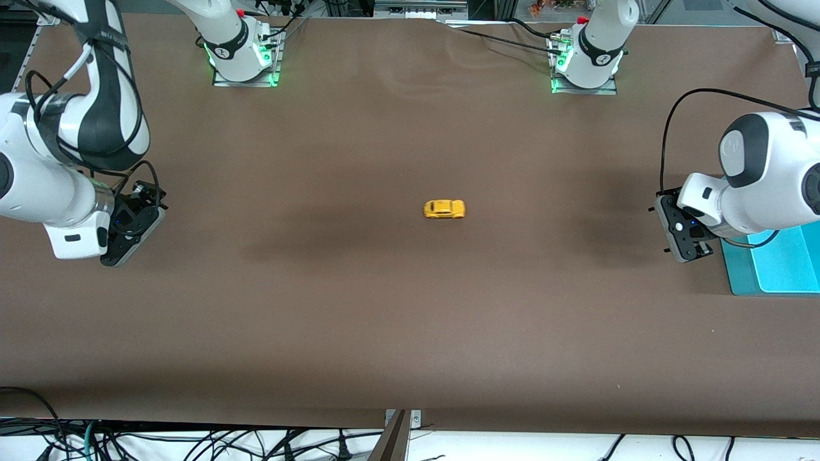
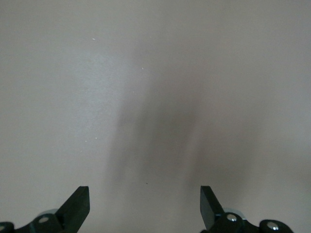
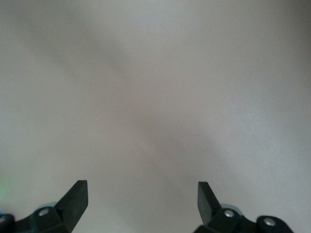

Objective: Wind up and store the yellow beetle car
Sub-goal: 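Withdraw the right gripper while the left gripper reaches the car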

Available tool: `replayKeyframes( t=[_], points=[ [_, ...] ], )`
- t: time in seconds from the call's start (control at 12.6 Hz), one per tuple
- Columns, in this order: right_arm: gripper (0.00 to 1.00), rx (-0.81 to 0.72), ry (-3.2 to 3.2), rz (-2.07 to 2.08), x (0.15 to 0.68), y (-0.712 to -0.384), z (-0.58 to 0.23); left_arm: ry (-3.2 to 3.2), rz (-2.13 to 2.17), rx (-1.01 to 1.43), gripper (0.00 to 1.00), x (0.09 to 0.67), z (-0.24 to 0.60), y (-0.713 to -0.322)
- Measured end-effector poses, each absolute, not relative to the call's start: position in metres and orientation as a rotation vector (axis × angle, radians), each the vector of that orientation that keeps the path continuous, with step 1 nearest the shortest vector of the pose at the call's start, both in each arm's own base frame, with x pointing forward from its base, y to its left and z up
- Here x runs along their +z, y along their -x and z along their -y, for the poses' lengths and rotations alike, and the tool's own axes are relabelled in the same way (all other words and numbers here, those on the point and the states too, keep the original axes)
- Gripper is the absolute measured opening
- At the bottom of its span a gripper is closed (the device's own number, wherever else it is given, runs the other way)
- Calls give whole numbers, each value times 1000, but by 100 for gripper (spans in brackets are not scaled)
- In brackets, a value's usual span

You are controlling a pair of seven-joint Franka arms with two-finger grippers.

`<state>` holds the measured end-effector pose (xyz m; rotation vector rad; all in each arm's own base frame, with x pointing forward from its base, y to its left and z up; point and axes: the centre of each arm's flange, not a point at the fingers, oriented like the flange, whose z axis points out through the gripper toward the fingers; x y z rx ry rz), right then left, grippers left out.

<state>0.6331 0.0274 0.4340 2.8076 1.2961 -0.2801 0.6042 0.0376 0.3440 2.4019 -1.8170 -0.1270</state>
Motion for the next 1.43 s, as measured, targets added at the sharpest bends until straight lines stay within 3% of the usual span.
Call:
replayKeyframes(
  t=[0.24,0.56,1.27,1.43],
  points=[
    [100,-300,-2880,-1053,470,-632,-63,-2365,1888,-97,100,305,-26,-589],
    [100,-317,-2955,-729,519,-610,-106,-2287,1960,-45,100,304,82,-583],
    [100,-241,-3118,-287,581,-570,-28,-2320,1849,6,100,257,276,-563],
    [100,-100,-3127,-228,589,-567,-8,-2301,1859,1,100,247,299,-563]
  ],
)
